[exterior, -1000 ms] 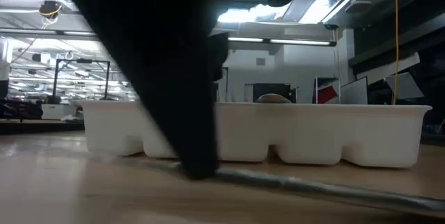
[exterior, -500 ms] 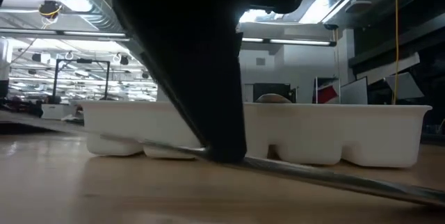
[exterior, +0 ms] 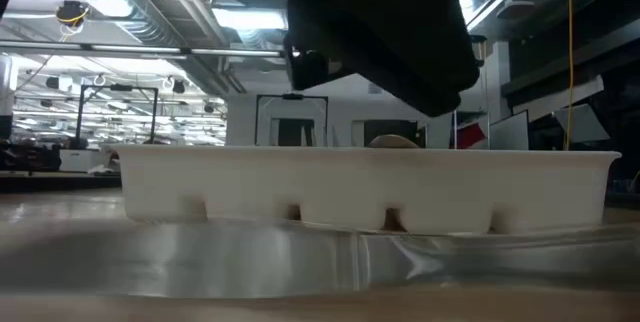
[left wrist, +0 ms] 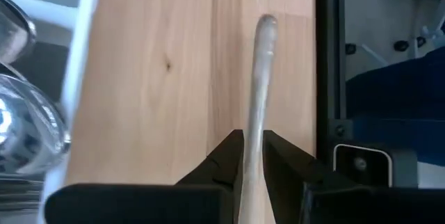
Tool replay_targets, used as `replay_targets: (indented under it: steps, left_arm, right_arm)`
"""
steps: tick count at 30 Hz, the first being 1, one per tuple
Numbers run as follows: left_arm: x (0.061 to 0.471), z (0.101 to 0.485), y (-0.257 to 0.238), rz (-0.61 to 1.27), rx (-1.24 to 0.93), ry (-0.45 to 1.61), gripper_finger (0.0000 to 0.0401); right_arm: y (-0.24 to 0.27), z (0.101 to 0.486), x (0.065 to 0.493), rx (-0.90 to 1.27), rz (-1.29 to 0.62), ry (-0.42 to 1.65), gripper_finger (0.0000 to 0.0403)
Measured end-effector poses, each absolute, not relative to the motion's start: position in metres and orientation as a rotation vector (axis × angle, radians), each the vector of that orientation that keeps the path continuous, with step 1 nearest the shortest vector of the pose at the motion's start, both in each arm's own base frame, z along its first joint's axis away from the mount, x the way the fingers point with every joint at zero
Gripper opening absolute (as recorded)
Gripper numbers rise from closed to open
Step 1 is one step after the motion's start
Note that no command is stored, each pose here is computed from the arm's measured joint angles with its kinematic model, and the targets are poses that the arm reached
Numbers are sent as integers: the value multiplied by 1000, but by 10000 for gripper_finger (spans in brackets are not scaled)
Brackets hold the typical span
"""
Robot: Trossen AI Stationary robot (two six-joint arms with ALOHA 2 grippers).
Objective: Sort silverware
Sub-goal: Put the silver table knife into the white cutlery tray
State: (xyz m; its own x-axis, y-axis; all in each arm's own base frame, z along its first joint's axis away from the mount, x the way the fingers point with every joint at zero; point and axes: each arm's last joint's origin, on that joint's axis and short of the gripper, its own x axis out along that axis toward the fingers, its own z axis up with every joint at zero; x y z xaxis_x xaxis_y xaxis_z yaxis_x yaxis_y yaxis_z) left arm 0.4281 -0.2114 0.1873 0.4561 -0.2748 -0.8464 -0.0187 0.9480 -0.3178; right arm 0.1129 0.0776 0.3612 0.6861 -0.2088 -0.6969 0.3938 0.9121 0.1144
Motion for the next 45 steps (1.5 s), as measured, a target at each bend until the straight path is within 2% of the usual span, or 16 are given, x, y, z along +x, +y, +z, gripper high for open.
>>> replay_targets:
  steps: [15, 23, 27, 33, 45]
  left_arm:
    - [423, 187, -225, -217, -251, 1073, 48]
    - [421, 165, -244, -246, -225, 1090, 126]
    - [423, 163, -246, -260, -212, 1067, 147]
    - [425, 159, -245, -229, -131, 1030, 144]
    - [424, 131, -253, -193, -119, 1071, 141]
  right_arm:
    - [78, 361, 113, 268, -340, 740, 120]
    - [84, 363, 120, 312, -321, 696, 120]
    - [90, 364, 127, 344, -303, 675, 120]
    - [103, 360, 141, 350, -301, 660, 120]
    - [131, 340, 173, 312, -324, 681, 120]
